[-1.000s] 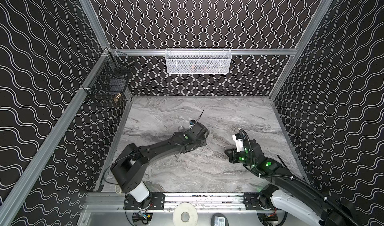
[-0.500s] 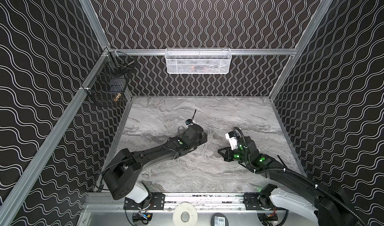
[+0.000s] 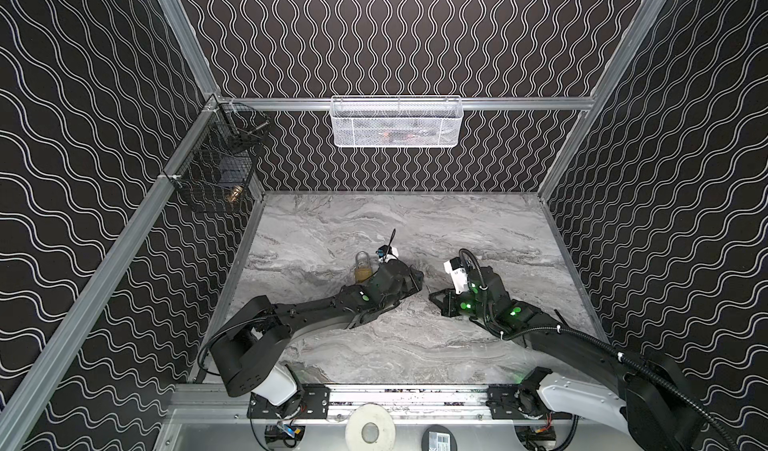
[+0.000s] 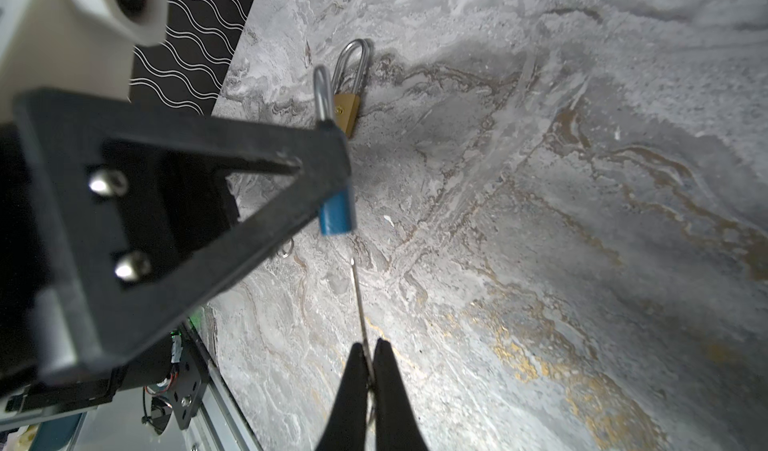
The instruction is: Unlock with the key
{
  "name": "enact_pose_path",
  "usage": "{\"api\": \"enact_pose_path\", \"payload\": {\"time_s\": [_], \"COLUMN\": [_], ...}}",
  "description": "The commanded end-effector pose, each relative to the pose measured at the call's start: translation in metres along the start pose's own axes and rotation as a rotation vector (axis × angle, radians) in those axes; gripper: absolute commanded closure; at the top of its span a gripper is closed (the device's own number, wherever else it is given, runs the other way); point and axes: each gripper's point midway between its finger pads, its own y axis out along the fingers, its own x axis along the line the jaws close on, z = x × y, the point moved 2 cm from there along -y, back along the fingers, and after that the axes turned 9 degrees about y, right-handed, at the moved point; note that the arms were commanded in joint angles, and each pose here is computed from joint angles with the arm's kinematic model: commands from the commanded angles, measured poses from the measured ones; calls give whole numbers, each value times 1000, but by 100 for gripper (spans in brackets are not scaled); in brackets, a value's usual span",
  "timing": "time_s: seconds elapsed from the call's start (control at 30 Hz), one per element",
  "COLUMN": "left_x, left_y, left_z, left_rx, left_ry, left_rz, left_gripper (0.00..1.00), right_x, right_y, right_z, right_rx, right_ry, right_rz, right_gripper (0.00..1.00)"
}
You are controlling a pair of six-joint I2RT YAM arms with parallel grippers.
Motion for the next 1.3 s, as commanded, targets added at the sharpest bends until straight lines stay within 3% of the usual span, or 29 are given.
{"api": "enact_pose_path", "payload": {"time_s": [0.0, 1.27], "left_x": [-14, -15], "left_y": [-2, -6], "left_z": [-12, -10], "left_rx": [-56, -77], "left_ry": [-16, -19], "left_rz": [55, 74], "left_gripper": [67, 68], "right_x": [2, 13], "right_y": [0, 14], "right_z": [-5, -9], "right_rx": [-15, 6], "right_ry": [20, 15], "right_rz": [8, 67], "right_gripper": [100, 100]}}
